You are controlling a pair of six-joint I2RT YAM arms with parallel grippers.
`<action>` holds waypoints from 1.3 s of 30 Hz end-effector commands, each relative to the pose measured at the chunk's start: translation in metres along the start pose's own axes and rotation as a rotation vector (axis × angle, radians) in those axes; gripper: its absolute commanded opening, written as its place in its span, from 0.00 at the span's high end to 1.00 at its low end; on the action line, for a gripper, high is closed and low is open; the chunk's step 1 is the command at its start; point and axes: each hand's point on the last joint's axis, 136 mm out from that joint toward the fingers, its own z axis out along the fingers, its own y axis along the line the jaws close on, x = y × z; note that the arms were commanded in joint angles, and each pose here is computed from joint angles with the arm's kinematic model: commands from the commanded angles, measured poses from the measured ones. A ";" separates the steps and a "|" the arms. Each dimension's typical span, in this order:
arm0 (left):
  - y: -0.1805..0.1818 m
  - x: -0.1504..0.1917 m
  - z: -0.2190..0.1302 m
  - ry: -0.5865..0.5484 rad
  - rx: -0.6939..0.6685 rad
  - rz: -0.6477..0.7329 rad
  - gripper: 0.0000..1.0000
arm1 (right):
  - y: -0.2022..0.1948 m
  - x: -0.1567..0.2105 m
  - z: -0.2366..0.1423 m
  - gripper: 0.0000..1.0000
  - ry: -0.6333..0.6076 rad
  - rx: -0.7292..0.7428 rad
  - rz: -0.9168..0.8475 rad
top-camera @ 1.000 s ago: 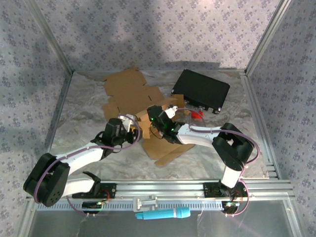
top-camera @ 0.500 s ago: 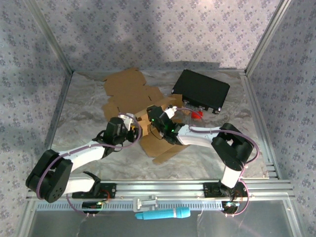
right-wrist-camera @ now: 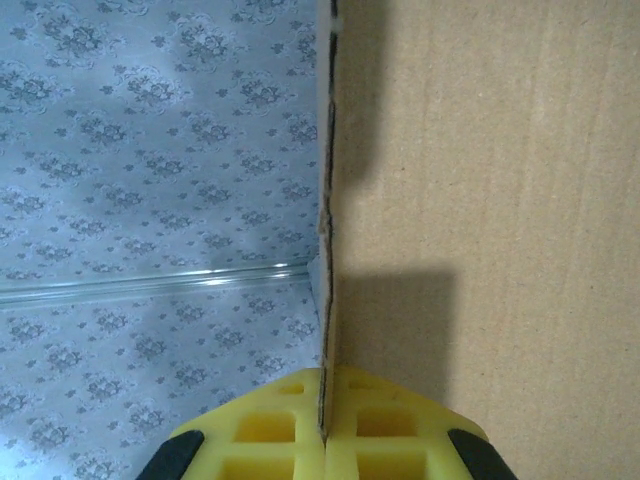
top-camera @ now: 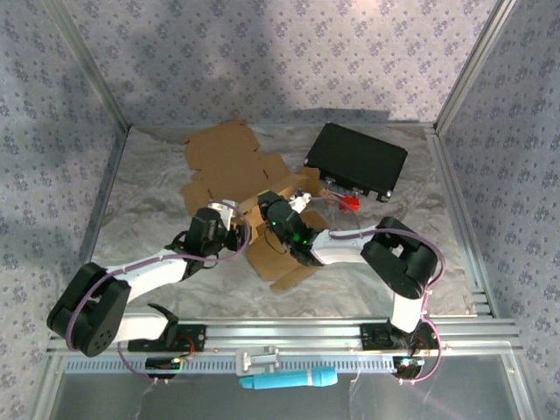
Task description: Fold the paper box
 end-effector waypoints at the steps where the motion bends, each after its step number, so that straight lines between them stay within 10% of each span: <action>1: -0.002 -0.018 0.000 -0.049 -0.019 -0.007 0.47 | -0.022 0.005 0.001 1.00 0.010 0.021 -0.087; 14: 0.009 -0.019 0.005 -0.057 -0.158 -0.053 0.55 | -0.027 0.011 0.002 1.00 0.018 0.031 -0.074; 36: 0.008 -0.018 0.013 -0.047 -0.360 -0.049 1.00 | -0.013 0.013 -0.001 0.99 0.033 0.051 -0.035; 39: 0.013 -0.026 0.005 -0.062 -0.413 -0.061 1.00 | -0.007 0.005 -0.007 0.70 0.027 0.093 -0.053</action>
